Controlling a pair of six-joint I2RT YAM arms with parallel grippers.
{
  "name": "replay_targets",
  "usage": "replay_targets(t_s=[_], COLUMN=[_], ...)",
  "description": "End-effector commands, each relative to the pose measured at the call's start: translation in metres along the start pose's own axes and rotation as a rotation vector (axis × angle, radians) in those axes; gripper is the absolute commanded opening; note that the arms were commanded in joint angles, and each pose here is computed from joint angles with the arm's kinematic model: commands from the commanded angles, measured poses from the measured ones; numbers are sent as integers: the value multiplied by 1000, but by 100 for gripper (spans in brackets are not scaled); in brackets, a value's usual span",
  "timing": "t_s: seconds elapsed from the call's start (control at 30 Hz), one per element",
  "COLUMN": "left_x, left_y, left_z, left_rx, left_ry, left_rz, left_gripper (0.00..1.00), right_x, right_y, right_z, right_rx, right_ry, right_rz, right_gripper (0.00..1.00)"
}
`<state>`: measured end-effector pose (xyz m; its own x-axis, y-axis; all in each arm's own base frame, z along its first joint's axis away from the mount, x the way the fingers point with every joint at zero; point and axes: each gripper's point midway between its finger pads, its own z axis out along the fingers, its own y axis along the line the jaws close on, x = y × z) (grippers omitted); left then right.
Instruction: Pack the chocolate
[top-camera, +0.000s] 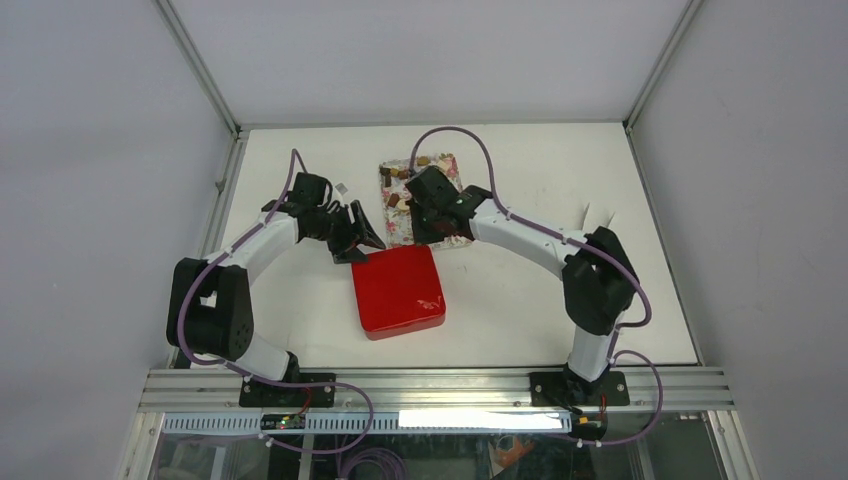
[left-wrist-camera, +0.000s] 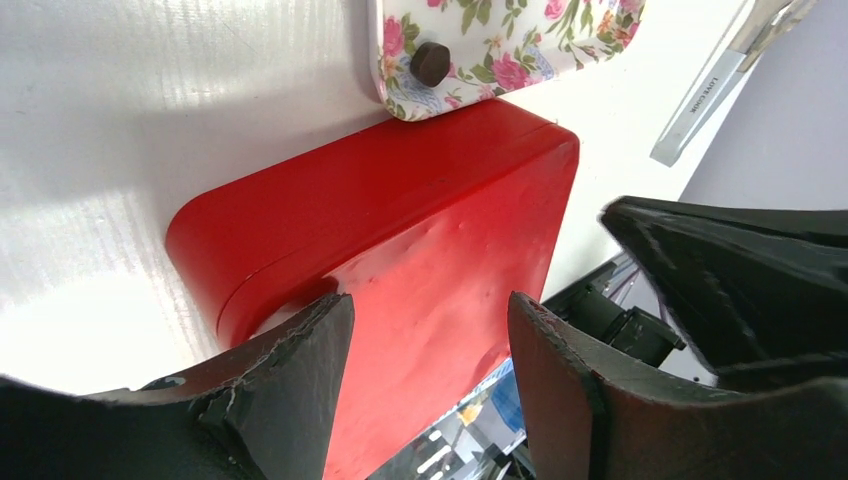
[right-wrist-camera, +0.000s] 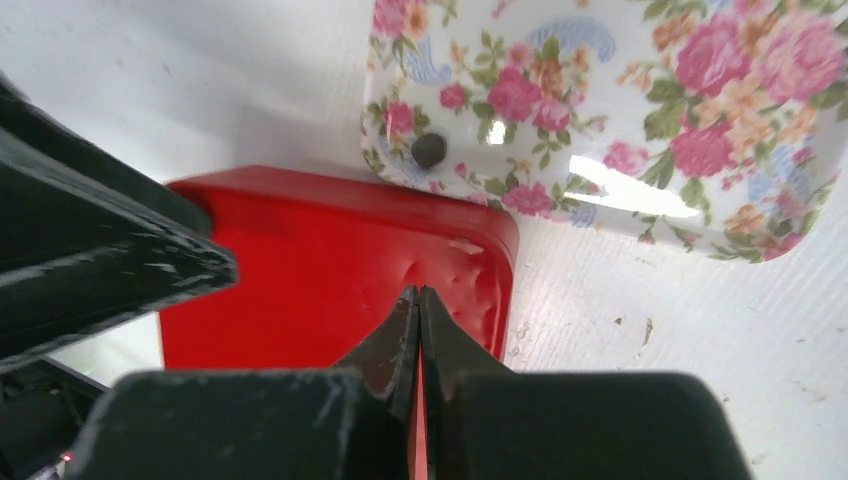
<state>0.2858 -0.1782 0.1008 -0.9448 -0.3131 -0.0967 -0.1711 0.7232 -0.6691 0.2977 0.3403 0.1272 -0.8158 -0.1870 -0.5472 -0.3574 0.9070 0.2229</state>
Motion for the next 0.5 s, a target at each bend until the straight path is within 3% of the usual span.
replay_targets(t_s=[0.0,0.1,0.33,0.47], left_x=[-10,-15,-15,-4], left_y=[1,-13,-35,-18], left_z=[-10,-23,-53,-47], left_rx=[-58,-36,3,-33], left_ry=[-53,-85,-161,-142], left_rz=[55,81,135,109], left_gripper=[62,62,62,60], right_x=[44,55,-7,3], right_y=[-10,-12,12,5], right_z=[27,30,-45,-47], right_rx=[10,16,-65,-60], right_ry=[107,154,-80,-83], right_rz=[15,13,-21,-5], right_gripper=[0,0,0,0])
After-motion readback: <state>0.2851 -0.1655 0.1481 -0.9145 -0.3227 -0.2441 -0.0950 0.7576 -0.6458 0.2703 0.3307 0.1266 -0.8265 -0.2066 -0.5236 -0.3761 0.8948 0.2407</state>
